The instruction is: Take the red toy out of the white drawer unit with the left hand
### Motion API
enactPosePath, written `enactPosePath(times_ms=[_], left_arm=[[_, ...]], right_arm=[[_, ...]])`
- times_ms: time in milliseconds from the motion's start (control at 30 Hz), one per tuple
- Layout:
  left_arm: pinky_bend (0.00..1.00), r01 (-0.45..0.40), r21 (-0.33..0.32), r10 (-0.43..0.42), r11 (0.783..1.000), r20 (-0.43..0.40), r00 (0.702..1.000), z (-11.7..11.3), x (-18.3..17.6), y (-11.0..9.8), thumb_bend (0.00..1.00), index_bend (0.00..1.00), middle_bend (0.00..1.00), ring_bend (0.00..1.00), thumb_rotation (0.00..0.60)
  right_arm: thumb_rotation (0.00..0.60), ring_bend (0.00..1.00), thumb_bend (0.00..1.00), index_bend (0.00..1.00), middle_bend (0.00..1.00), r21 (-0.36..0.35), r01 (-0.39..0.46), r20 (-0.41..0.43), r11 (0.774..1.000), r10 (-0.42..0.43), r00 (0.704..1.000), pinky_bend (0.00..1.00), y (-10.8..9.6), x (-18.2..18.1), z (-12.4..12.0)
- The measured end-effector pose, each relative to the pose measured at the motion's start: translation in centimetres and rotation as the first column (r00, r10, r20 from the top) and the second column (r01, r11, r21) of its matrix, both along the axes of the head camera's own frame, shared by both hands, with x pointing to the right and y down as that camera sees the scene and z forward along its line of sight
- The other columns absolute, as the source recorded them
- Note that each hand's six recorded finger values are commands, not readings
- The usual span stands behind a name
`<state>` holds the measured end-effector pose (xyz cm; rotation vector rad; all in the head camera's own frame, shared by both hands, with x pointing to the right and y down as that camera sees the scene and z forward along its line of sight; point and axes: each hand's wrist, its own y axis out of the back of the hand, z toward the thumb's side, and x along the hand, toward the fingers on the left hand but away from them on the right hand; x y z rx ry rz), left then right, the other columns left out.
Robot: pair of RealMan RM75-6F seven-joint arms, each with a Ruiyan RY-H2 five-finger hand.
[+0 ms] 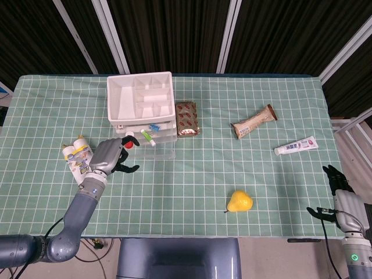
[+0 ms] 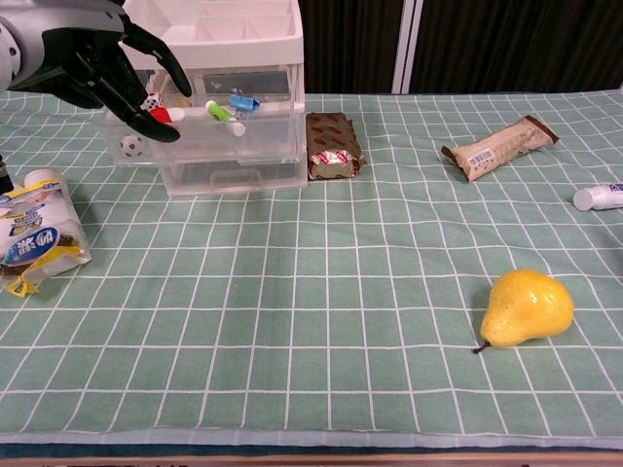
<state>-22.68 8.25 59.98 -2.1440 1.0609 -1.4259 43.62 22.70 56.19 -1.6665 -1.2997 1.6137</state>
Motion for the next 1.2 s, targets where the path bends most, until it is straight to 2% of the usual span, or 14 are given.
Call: enactPosePath(times_ms=[133,267,467,600,800,1200], left_arm=[[1.00,-0.011,0.038,0.010,0.999,0.014,1.000,-1.2,0.0,-1.0,0.26,0.36,1.00,1.00,0.600],[1.00,-0.031,0.083,0.026,0.996,0.063,0.998,-2.0,-0.2,-2.1,0.28,0.44,1.00,1.00,0.600],[1.00,-0.073,0.116,0.046,0.991,0.221,0.974,-2.1,-1.1,-3.6,0.29,0.47,1.00,1.00,0.600],[1.00,-0.067,0.095,0.034,0.993,0.311,0.950,-1.2,-1.9,-4.4,0.29,0.47,1.00,1.00,0.600],[1.00,-0.049,0.051,0.026,0.997,0.378,0.925,0.1,-2.4,-5.1,0.29,0.47,1.00,1.00,0.600],[1.00,-0.060,-0.039,0.071,0.997,0.395,0.916,1.7,-1.3,-5.4,0.30,0.44,1.00,1.00,0.600]], right_arm=[[0.600,0.00,0.07,0.00,0.00,-0.001,0.001,0.001,1.000,-0.001,1.000,0.23,0.0,0.0,0.0],[0.600,0.00,0.07,0.00,0.00,-0.001,0.001,0.002,1.000,-0.001,1.000,0.23,0.0,-0.1,0.0],[0.600,0.00,0.07,0.00,0.00,-0.001,0.000,0.004,1.000,0.000,1.000,0.23,0.0,-0.1,0.0],[0.600,0.00,0.07,0.00,0.00,-0.002,-0.001,0.004,1.000,0.001,1.000,0.23,0.0,-0.1,0.0],[0.600,0.00,0.07,0.00,0.00,-0.003,-0.002,0.004,1.000,0.002,1.000,0.23,0.0,0.0,0.0],[0.600,0.00,0.07,0.00,0.00,-0.004,-0.005,0.006,1.000,0.005,1.000,0.23,0.0,0.0,0.1]])
